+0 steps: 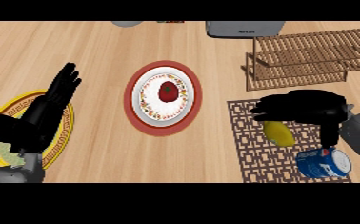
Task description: Pick the lemon from the placemat and place it in the tiered shelf
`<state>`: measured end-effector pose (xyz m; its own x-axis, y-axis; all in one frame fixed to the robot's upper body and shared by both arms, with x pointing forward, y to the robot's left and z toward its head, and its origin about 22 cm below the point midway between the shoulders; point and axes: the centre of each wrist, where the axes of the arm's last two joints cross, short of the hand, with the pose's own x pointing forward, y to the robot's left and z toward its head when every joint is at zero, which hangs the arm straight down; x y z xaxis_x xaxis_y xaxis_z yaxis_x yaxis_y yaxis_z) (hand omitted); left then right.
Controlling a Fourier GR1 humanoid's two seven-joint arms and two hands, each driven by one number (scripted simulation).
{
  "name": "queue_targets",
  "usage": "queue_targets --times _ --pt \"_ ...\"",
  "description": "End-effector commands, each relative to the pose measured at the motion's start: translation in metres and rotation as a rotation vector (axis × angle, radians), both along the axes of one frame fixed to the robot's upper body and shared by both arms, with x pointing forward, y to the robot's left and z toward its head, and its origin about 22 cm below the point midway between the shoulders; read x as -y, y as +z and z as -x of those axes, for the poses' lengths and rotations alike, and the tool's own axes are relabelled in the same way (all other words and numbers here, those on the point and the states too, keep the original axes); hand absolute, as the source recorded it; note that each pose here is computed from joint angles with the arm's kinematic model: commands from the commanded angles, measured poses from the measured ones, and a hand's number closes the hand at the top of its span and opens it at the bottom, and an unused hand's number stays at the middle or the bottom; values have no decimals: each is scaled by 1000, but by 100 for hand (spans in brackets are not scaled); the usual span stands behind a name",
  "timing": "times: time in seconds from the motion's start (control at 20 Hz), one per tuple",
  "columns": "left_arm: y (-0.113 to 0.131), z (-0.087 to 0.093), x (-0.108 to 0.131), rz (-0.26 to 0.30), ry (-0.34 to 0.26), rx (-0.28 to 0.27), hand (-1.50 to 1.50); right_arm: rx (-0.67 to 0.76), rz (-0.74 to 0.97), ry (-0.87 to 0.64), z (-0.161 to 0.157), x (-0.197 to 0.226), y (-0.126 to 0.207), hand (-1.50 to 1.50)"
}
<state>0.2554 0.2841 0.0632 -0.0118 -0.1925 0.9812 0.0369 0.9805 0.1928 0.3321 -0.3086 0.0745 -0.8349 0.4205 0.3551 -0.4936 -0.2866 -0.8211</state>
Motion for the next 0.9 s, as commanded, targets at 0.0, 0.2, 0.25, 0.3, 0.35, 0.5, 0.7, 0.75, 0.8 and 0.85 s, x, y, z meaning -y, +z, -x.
queue_targets --times 0.0,0.2,0.25,0.3,0.35,0.5,0.7,0.75,0.8,0.85 --pt "5 -1 3 13 -4 -14 0 0 20 30 0 4 -26 -150" --pt "13 -4 15 13 2 1 0 37 91 8 -5 -8 -22 -150" --pt "-11 -2 -2 2 4 -3 0 15 80 -3 -9 5 -29 -150" --pt "-6 -14 11 -6 -14 -9 0 25 111 -2 -22 6 -17 -150" --pt "1 -4 3 -5 12 -3 0 12 108 -8 -13 -5 -21 -150" --pt "-1 5 2 5 10 1 0 18 99 -18 -29 6 -11 -150" --pt "-5 2 4 -7 5 -3 0 11 147 8 -9 3 -28 -150" --pt "-1 7 0 4 5 -3 0 -9 151 9 -17 7 -26 -150" --pt "1 -2 -3 -3 -3 4 0 7 155 1 -15 11 -54 -150" --pt "-2 5 -8 1 -5 -7 0 -8 153 10 -23 -2 -47 -150"
